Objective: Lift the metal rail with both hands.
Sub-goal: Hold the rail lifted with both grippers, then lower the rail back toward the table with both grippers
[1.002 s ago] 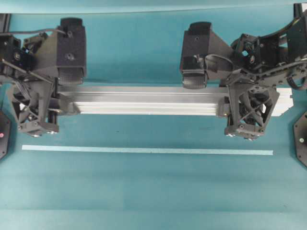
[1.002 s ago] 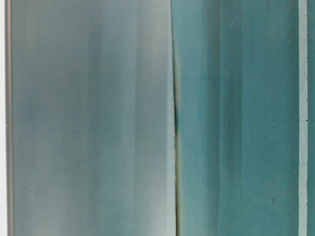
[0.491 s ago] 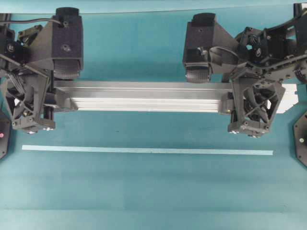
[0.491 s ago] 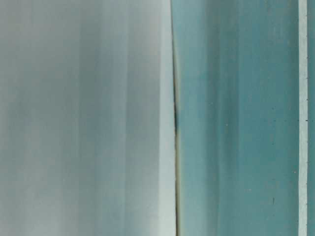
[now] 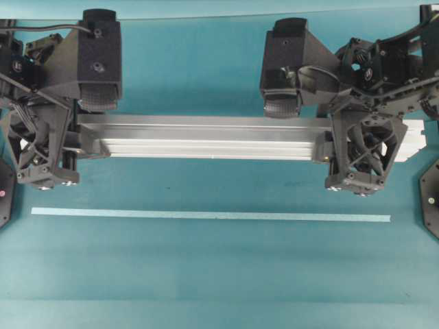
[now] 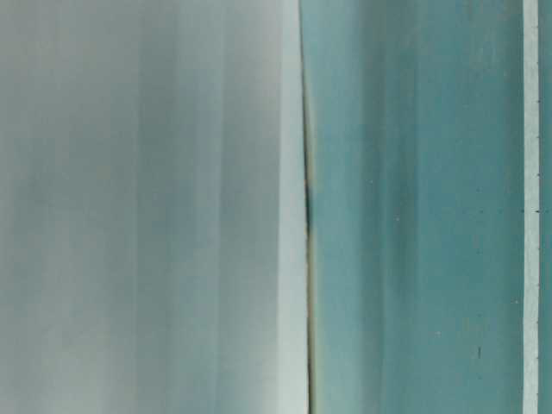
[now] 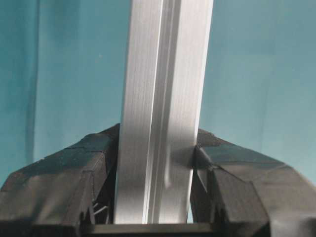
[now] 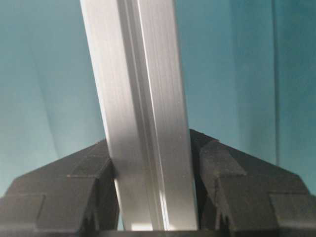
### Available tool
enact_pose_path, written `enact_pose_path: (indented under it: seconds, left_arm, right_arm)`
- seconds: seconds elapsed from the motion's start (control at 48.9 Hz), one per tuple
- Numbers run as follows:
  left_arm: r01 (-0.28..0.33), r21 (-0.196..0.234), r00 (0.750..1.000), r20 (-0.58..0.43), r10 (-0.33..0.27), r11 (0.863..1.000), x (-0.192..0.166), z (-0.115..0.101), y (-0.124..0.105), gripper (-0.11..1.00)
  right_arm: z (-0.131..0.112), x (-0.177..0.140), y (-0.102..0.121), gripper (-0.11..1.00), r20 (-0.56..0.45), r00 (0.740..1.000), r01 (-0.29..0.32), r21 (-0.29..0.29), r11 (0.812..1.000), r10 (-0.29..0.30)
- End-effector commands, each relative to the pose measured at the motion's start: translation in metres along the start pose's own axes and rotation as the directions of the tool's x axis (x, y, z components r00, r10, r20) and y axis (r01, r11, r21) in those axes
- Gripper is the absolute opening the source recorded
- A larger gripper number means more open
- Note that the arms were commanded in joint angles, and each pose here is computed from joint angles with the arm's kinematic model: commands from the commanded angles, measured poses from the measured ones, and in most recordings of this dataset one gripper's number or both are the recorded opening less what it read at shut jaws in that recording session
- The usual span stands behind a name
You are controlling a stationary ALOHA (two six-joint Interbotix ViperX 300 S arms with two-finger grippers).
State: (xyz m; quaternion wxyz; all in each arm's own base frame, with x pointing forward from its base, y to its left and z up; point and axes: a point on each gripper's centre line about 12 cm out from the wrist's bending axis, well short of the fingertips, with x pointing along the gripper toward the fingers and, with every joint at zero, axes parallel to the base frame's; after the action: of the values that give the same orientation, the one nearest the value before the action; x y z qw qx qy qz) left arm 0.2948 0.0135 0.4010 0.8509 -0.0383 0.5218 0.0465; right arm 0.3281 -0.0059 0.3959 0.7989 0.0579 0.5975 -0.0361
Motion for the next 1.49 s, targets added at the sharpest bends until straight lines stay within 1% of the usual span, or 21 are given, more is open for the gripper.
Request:
enact_pose_path:
  seconds: [0.0,0.164,0.286,0.532,0.716,0.88,1.023,1.125,1.207,1.33,1.473]
  left_arm:
    - [-0.006,-0.016,0.999,0.04,0.006,1.0,-0.011,0.004,0.004,0.36]
    - [-0.009,-0.025,1.0,0.022,0.01,1.0,0.0,0.0,0.005,0.36]
    - [-0.009,-0.03,1.0,0.03,0.01,1.0,0.013,-0.002,0.005,0.36]
    - [-0.013,-0.032,1.0,0.013,0.013,0.999,0.047,-0.015,0.007,0.36]
    - [-0.012,-0.022,1.0,-0.003,0.012,1.0,0.079,-0.026,0.007,0.36]
    - [-0.015,-0.024,0.999,-0.041,0.014,1.0,0.102,-0.034,0.008,0.36]
    - [-0.015,-0.026,0.999,-0.05,0.014,1.0,0.121,-0.04,0.008,0.36]
    - [-0.015,-0.034,0.999,-0.05,0.014,0.999,0.136,-0.045,0.008,0.36]
    - [-0.015,-0.048,0.999,-0.053,0.013,0.999,0.149,-0.048,0.008,0.36]
    - [-0.017,-0.07,0.998,-0.058,0.013,0.997,0.165,-0.053,0.008,0.36]
    - [-0.017,-0.067,0.998,-0.062,0.012,0.998,0.182,-0.059,0.009,0.36]
  right_arm:
    - [0.001,-0.009,0.001,0.38,0.03,1.0,-0.006,0.021,1.0,0.005]
    - [-0.002,0.004,0.0,0.38,0.0,1.0,-0.002,0.013,1.0,0.002]
    - [-0.005,0.02,-0.001,0.38,-0.017,1.0,0.001,0.014,1.0,0.0]
    - [-0.012,0.051,-0.002,0.38,0.009,1.0,-0.003,0.01,1.0,0.003]
    - [-0.022,0.085,-0.004,0.38,-0.014,1.0,0.001,0.006,1.0,-0.001]
    - [-0.03,0.117,-0.006,0.38,-0.043,0.999,0.005,0.012,1.0,-0.005]
    - [-0.036,0.143,-0.006,0.38,-0.05,0.999,0.006,0.011,1.0,-0.006]
    - [-0.035,0.156,-0.007,0.38,-0.03,1.0,0.005,0.01,1.0,-0.005]
    - [-0.035,0.164,-0.007,0.38,-0.023,1.0,0.004,0.012,1.0,-0.004]
    - [-0.036,0.179,-0.007,0.38,-0.041,0.999,0.007,0.01,1.0,-0.006]
    - [-0.04,0.198,-0.008,0.38,-0.055,0.998,0.008,-0.002,1.0,-0.008]
